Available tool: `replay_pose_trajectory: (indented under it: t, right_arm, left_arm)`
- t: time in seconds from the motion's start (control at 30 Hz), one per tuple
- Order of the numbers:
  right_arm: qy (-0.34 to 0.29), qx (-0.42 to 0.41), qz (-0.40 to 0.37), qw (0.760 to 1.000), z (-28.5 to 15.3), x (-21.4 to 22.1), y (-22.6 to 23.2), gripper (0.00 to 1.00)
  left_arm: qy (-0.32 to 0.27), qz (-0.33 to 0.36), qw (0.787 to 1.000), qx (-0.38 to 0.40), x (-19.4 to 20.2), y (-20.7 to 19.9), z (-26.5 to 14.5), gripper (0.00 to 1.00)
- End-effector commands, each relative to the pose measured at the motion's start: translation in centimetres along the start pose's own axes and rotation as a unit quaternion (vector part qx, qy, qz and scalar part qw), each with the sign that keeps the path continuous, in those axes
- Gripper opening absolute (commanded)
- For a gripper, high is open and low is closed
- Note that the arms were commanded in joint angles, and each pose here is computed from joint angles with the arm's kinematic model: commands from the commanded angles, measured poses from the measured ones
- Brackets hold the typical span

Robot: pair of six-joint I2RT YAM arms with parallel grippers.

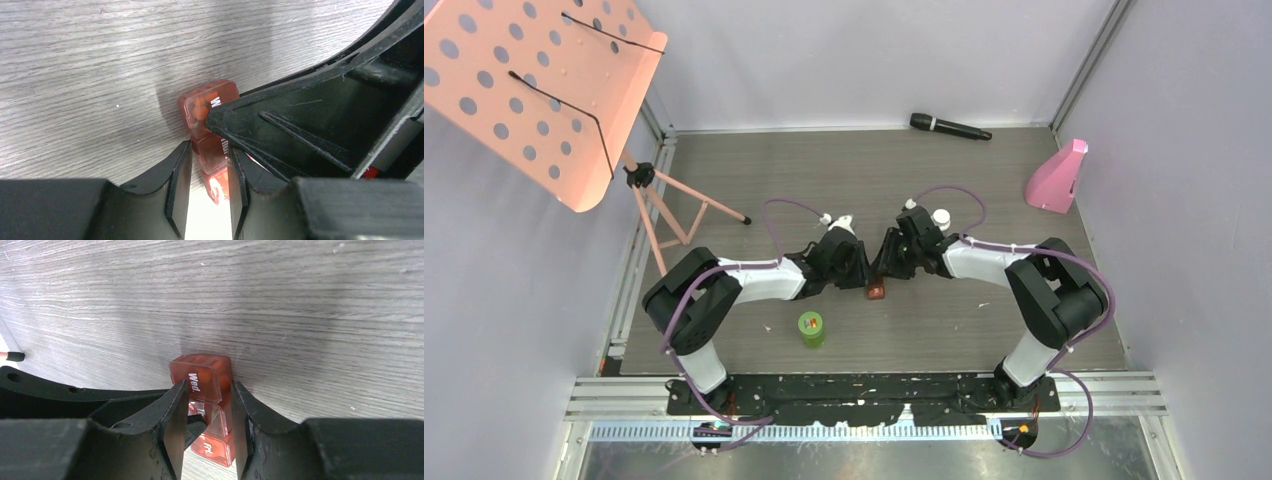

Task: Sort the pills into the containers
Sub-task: Close the pill container at the center of the board.

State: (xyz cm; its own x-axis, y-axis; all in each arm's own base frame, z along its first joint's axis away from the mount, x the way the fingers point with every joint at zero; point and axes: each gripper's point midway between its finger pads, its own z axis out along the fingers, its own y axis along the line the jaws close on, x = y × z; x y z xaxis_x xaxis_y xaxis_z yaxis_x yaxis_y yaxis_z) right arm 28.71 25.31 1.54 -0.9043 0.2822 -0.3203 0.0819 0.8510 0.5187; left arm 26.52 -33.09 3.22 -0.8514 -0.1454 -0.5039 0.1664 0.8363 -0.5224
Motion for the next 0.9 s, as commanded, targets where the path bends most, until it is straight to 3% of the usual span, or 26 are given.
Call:
replay_pose_trajectory:
  t: [0.0,0.23,0.47,0.87]
  right_arm:
    - [0.065,0.251,-0.045,0.965,0.2,5.8,-13.5,0.33]
    - [0.059,0.204,-0.054,0.976,0.5,5.3,-11.6,0.32]
    - [0.043,0.152,-0.066,0.985,0.2,3.3,-8.1,0.24]
    - [0.062,0.122,-0.069,0.988,0.4,3.2,-6.6,0.18]
  left_arm:
    - [0.093,0.039,0.984,-0.146,6.3,8.6,-0.2,0.30]
    - [0.075,0.023,0.991,-0.112,5.1,6.8,-0.6,0.34]
    - [0.036,-0.007,0.997,-0.063,1.6,4.4,-1.5,0.35]
    - [-0.026,-0.060,0.998,0.013,-4.0,1.2,-3.5,0.34]
